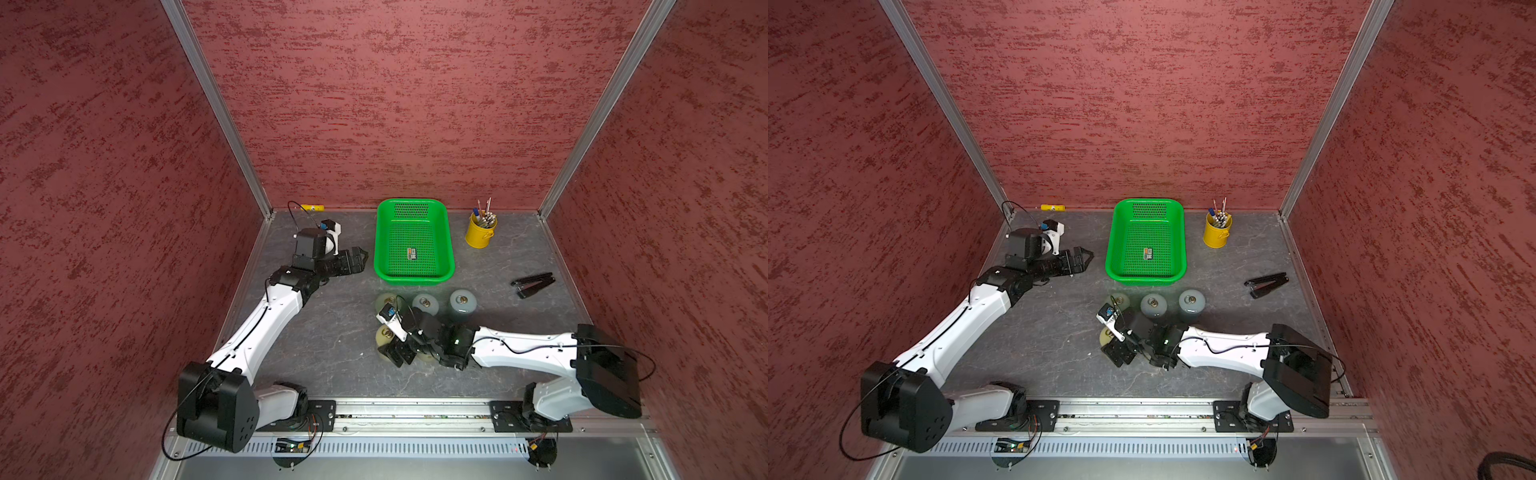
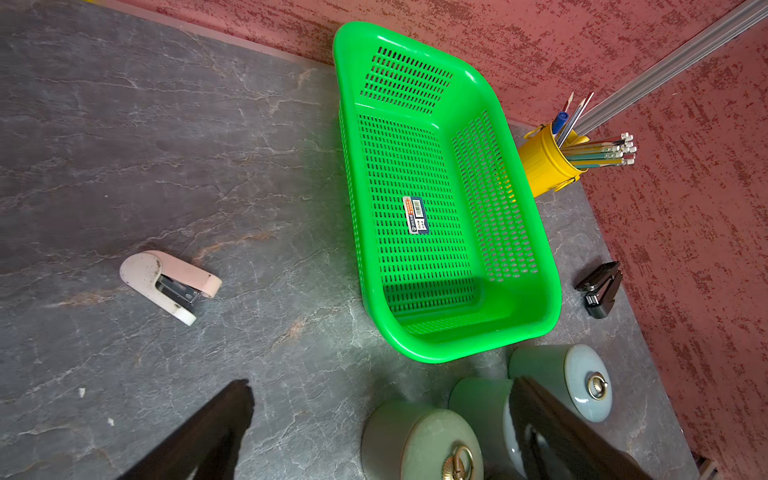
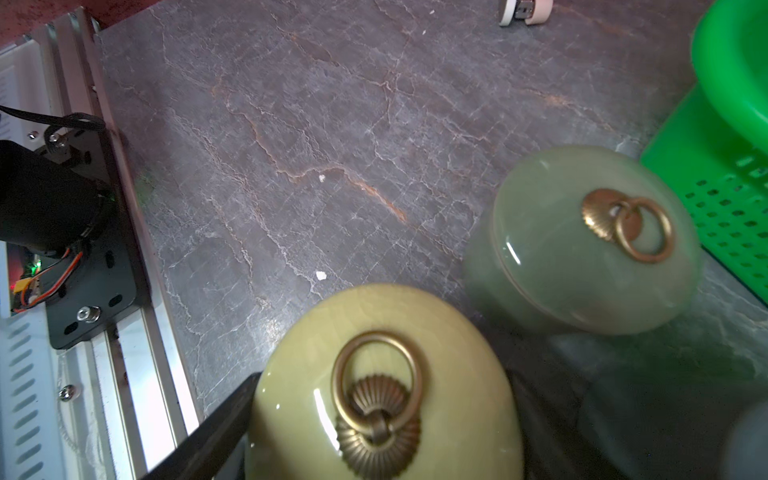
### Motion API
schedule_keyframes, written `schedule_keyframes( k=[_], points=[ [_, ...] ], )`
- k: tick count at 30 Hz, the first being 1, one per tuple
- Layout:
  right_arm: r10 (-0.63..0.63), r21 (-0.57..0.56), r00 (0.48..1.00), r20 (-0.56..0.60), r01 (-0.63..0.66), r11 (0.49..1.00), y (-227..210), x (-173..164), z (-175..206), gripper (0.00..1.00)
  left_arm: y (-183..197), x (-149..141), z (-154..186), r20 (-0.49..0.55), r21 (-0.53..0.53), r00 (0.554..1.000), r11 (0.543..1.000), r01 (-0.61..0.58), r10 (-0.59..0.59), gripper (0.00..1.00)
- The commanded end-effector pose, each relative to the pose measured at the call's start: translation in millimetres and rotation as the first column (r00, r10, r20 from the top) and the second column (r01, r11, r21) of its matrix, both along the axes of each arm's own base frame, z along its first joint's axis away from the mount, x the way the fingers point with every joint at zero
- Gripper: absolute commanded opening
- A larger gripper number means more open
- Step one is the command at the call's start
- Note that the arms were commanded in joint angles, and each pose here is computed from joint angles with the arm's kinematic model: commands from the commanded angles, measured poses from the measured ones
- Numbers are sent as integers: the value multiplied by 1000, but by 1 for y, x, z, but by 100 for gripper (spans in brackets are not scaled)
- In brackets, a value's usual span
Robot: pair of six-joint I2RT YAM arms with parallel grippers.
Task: Take the tea canister out of the basket
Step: Place the tea canister at the center of the board.
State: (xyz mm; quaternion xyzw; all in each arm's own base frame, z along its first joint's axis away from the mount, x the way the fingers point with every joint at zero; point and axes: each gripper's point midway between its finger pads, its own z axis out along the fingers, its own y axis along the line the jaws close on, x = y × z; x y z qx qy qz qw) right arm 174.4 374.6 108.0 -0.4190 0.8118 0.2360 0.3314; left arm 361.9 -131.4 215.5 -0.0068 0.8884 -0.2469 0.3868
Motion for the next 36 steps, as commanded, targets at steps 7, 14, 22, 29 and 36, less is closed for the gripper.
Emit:
schedule_keyframes(
  k=[7, 14, 22, 29, 36],
  points=[
    [-64, 89, 995, 82, 56, 994, 17, 17, 15, 7, 2, 1, -4, 15, 17, 1000, 1000, 4, -4, 100],
    [-78, 71, 994, 82, 72, 995, 18, 20, 7, 30, 3, 2, -6, 13, 21, 1000, 1000, 2, -3, 100],
    [-82, 62, 992, 93, 77, 995, 14, 20, 5, 86, 3, 3, -7, 12, 22, 1000, 1000, 1, -1, 100],
    [-77, 53, 993, 93, 73, 996, 13, 19, 4, 99, 3, 3, -5, 16, 22, 1000, 1000, 3, -4, 100],
    [-75, 104, 990, 122, 63, 993, 10, 18, 33, 99, 5, 4, 1, 34, 24, 999, 1000, -8, 7, 100]
  ],
)
